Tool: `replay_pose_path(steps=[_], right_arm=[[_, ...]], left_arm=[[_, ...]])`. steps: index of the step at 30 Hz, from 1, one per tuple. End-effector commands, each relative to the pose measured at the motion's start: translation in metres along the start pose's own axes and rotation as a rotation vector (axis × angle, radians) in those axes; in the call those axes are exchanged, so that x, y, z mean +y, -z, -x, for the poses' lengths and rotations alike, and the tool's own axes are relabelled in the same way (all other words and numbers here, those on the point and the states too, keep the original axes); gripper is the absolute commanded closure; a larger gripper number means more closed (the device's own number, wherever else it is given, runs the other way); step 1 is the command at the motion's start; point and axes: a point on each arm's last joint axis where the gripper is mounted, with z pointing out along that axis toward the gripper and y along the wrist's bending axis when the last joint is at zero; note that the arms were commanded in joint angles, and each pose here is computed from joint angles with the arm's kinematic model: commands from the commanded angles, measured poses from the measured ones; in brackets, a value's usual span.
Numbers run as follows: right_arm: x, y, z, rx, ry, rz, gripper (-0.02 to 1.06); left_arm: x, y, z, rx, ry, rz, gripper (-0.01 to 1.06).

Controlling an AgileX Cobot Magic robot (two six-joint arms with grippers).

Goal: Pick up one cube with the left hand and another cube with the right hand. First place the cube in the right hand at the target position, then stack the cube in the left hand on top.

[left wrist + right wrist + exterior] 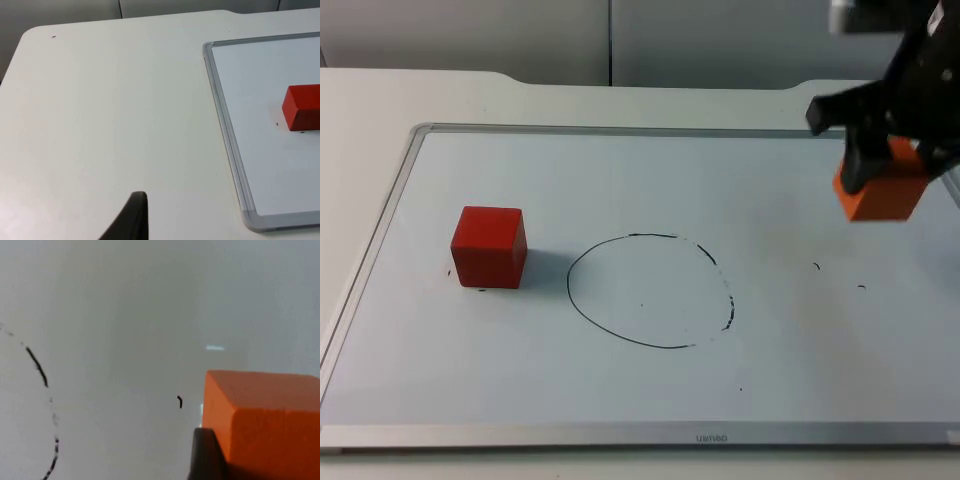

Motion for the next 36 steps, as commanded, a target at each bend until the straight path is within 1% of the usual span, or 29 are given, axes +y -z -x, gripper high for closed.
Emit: replay_pose_path(steps=[1,2,3,4,6,7,9,11,12,14,16,17,19,21,22,24,26,27,28,29,31,32,35,36], right_arm=[[-0.004,0.049,0.0,-0.103,0.042,0.002,1.05],[-0.004,0.049,0.0,-0.103,0.042,0.002,1.05],[-0.005,0.07,-0.001,-0.158,0.048,0.01,1.05],[-0.009,0.102,-0.006,-0.244,0.052,0.013,1.05],[-0.015,0.14,-0.014,-0.344,0.056,0.004,1.05],[-0.015,0.14,-0.014,-0.344,0.056,0.004,1.05],[-0.023,0.174,-0.028,-0.416,0.058,-0.021,1.05],[-0.031,0.199,-0.043,-0.45,0.058,-0.048,1.05],[-0.031,0.199,-0.043,-0.45,0.058,-0.048,1.05],[-0.039,0.222,-0.06,-0.475,0.058,-0.087,1.05],[-0.042,0.235,-0.07,-0.5,0.055,-0.093,1.05],[-0.042,0.235,-0.07,-0.5,0.055,-0.093,1.05],[-0.044,0.244,-0.077,-0.53,0.05,-0.089,1.05],[-0.045,0.25,-0.08,-0.554,0.046,-0.082,1.05],[-0.045,0.25,-0.08,-0.554,0.046,-0.082,1.05],[-0.045,0.253,-0.082,-0.566,0.05,-0.082,1.05],[-0.045,0.254,-0.083,-0.571,0.055,-0.081,1.05],[-0.045,0.254,-0.083,-0.571,0.055,-0.081,1.05],[-0.045,0.254,-0.083,-0.571,0.06,-0.082,1.05],[-0.045,0.255,-0.082,-0.583,0.066,-0.08,1.05],[-0.044,0.256,-0.08,-0.6,0.065,-0.069,1.05],[-0.044,0.256,-0.08,-0.6,0.065,-0.069,1.05],[-0.043,0.257,-0.079,-0.624,0.066,-0.059,1.05],[-0.042,0.257,-0.078,-0.631,0.064,-0.052,1.05]], left_arm=[[-0.001,0.0,0.0,-0.013,0.007,-0.008,0.0],[-0.001,0.0,0.0,-0.013,0.007,-0.008,0.0],[-0.001,0.0,0.0,-0.013,0.007,-0.008,0.0],[-0.001,0.0,0.0,-0.013,0.007,-0.008,0.0],[-0.001,0.0,0.0,-0.013,0.007,-0.008,0.0],[-0.001,0.0,0.0,-0.013,0.007,-0.008,0.0],[-0.002,0.0,0.0,-0.013,0.019,-0.019,0.0],[-0.005,0.0,0.0,-0.013,0.035,-0.049,0.0],[-0.005,0.0,0.0,-0.013,0.035,-0.049,0.0],[-0.011,0.0,0.002,-0.004,0.077,-0.119,0.0],[-0.015,-0.005,0.012,0.039,0.09,-0.16,0.02],[-0.015,-0.005,0.012,0.039,0.09,-0.16,0.02],[-0.018,-0.011,0.027,0.043,0.089,-0.194,0.02],[-0.022,-0.019,0.047,0.035,0.055,-0.239,0.02],[-0.022,-0.019,0.047,0.035,0.055,-0.239,0.02],[-0.026,-0.028,0.067,0.042,0.03,-0.295,0.02],[-0.033,-0.04,0.09,0.063,-0.01,-0.373,0.02],[-0.033,-0.04,0.09,0.063,-0.01,-0.373,0.02],[-0.036,-0.045,0.102,0.064,-0.031,-0.413,0.02],[-0.039,-0.059,0.117,0.093,-0.048,-0.451,0.02],[-0.041,-0.076,0.138,0.124,-0.058,-0.469,0.02],[-0.041,-0.076,0.138,0.124,-0.058,-0.469,0.02],[-0.044,-0.115,0.159,0.213,-0.073,-0.485,0.02],[-0.047,-0.126,0.163,0.242,-0.088,-0.504,0.02]])
